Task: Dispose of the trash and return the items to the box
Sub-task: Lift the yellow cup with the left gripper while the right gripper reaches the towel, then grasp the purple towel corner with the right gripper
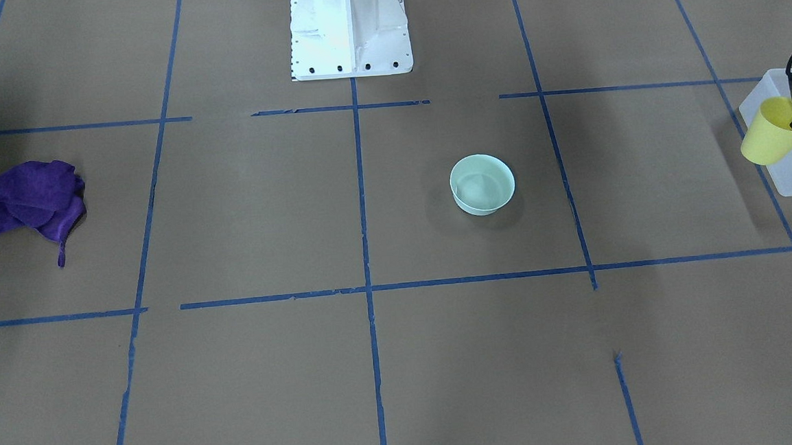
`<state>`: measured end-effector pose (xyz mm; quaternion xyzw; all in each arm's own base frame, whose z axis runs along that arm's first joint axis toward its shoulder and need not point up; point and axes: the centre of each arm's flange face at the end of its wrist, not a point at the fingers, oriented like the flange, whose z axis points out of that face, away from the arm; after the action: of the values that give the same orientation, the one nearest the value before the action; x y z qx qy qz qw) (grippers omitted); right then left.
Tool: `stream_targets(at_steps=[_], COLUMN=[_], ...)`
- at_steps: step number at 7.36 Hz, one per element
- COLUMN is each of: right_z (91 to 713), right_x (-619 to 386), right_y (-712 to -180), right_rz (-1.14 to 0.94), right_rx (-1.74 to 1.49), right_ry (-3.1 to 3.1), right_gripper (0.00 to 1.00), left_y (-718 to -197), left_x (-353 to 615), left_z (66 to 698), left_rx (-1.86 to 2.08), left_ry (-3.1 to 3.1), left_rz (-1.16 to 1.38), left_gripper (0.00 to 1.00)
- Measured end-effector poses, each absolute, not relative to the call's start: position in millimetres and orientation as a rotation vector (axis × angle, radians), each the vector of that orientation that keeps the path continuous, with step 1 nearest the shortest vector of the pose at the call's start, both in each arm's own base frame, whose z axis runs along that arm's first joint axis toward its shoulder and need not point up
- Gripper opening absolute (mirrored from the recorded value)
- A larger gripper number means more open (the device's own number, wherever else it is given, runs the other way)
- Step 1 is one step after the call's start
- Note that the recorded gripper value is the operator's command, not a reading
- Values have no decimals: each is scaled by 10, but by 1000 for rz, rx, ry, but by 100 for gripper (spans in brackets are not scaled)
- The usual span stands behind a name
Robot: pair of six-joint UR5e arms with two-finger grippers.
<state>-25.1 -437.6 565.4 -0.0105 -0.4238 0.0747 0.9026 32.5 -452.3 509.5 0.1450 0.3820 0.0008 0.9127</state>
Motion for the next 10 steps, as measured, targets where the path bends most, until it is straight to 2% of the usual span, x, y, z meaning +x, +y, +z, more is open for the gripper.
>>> stream_targets(at_steps=[4,10], right_z=[6004,6372], right_x=[-794,-1731], right_y=[-3747,-3349], right_rz=[243,267], right_rx=[0,2], right_ry=[-847,-857], right_gripper=[100,100], left_y=[-4704,-4925], left_x=[-79,-510], left_z=[4995,5038], left_rx=[340,364], left_ry=[737,681], left_rz=[36,68], left_gripper=[0,0])
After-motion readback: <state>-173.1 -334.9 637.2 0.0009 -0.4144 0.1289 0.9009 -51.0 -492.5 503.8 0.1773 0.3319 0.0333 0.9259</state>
